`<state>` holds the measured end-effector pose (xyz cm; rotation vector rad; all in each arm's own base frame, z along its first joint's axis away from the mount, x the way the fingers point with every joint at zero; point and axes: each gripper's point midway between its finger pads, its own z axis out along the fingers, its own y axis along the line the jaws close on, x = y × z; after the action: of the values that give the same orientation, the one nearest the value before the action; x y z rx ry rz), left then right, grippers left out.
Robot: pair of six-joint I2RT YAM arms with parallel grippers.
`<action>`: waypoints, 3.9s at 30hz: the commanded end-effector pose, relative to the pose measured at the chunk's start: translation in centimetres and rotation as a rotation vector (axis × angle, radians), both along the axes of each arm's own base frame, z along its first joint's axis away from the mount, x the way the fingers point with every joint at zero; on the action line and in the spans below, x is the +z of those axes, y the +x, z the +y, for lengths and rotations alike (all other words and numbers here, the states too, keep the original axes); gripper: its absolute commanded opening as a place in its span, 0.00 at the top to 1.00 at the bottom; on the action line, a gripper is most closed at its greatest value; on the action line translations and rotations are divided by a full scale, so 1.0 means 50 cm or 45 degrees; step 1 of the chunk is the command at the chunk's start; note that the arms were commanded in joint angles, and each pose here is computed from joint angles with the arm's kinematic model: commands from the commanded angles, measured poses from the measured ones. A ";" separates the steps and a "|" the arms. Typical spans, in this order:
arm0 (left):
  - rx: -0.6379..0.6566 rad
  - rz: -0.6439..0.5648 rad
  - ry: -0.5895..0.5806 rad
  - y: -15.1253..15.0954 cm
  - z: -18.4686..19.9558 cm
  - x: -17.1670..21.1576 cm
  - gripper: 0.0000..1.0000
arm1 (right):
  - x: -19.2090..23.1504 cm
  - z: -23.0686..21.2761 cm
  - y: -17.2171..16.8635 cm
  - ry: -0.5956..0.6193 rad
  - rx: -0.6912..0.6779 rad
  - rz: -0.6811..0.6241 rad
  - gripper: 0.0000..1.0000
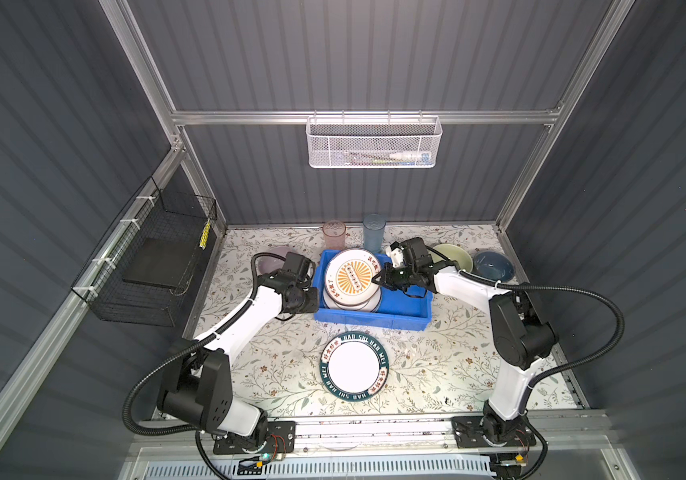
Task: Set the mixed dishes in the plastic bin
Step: 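Carry the sunburst plate with the right gripper over the blue bin, then lower the sunburst plate into the bin and open the right gripper, then move both grippers back to the green-rimmed HAO SHI HAO WEI plate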
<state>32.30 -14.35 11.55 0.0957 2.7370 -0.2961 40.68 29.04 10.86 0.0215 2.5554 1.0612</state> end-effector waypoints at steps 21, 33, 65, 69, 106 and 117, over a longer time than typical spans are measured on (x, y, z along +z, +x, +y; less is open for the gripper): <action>-0.063 0.059 -0.077 0.022 -0.028 -0.017 0.69 | -0.041 0.022 -0.020 0.098 0.044 0.068 0.92; -0.063 0.047 -0.099 0.012 -0.028 -0.002 0.70 | -0.042 -0.005 -0.039 -0.063 0.050 0.058 0.70; -0.090 0.038 -0.208 -0.016 -0.045 0.022 0.70 | -0.075 -0.058 -0.017 -0.543 -0.026 -0.008 0.49; -0.086 0.034 -0.202 -0.019 -0.042 0.024 0.70 | -0.082 -0.056 -0.016 -0.558 -0.026 -0.005 0.45; -0.038 -0.043 -0.141 -0.047 -0.002 0.069 0.44 | 0.046 -0.056 -0.054 -0.640 0.030 -0.192 0.33; -0.156 0.060 -0.330 -0.178 -0.021 0.077 0.38 | 0.134 -0.089 -0.209 -0.363 0.077 -0.272 0.31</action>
<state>26.27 -15.03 16.24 0.1578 2.6484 -0.5984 32.25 24.45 17.57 -0.2191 2.4993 0.5827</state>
